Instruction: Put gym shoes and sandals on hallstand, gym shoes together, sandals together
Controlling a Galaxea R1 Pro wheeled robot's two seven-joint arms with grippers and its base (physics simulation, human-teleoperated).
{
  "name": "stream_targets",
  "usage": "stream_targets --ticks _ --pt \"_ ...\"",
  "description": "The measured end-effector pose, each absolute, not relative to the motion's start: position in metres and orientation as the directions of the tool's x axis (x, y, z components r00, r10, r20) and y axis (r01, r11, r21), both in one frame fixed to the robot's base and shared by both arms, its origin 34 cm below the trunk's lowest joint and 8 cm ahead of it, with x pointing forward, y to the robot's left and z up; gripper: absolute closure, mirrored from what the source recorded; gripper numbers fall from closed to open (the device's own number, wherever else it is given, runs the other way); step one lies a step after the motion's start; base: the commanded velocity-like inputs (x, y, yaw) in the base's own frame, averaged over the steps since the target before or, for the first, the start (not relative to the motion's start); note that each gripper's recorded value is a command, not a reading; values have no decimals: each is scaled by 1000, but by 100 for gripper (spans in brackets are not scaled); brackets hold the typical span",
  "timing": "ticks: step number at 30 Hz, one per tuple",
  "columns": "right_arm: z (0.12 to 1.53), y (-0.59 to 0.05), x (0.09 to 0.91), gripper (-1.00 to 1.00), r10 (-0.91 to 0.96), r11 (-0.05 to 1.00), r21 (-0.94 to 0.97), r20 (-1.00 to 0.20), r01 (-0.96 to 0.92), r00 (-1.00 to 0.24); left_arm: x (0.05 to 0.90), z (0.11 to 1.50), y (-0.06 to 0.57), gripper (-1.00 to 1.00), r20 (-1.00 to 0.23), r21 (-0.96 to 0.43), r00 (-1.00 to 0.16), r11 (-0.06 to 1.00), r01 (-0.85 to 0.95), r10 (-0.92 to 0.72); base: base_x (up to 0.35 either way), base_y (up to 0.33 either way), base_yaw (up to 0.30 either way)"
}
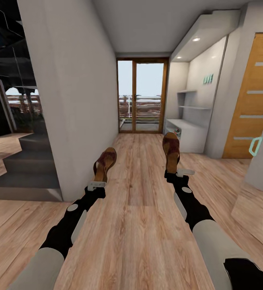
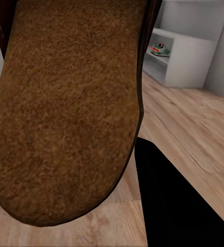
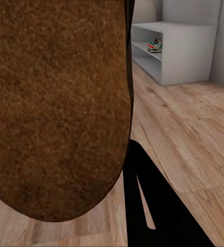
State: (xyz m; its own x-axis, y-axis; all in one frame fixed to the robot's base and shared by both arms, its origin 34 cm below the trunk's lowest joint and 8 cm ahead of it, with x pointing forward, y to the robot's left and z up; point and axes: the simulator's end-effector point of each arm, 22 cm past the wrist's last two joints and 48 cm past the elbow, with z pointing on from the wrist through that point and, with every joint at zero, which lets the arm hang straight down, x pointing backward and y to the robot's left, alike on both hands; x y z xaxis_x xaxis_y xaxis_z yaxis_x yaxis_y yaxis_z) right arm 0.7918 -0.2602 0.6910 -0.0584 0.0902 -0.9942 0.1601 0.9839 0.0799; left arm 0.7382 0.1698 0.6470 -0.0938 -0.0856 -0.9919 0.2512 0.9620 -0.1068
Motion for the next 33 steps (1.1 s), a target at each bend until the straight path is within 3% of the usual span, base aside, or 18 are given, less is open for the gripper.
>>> stream_targets --ticks 33 --pt "691 -260 792 100 90 984 80 -994 160 -58 738 647 170 100 -992 -107 -93 962 252 -85 345 0 0"
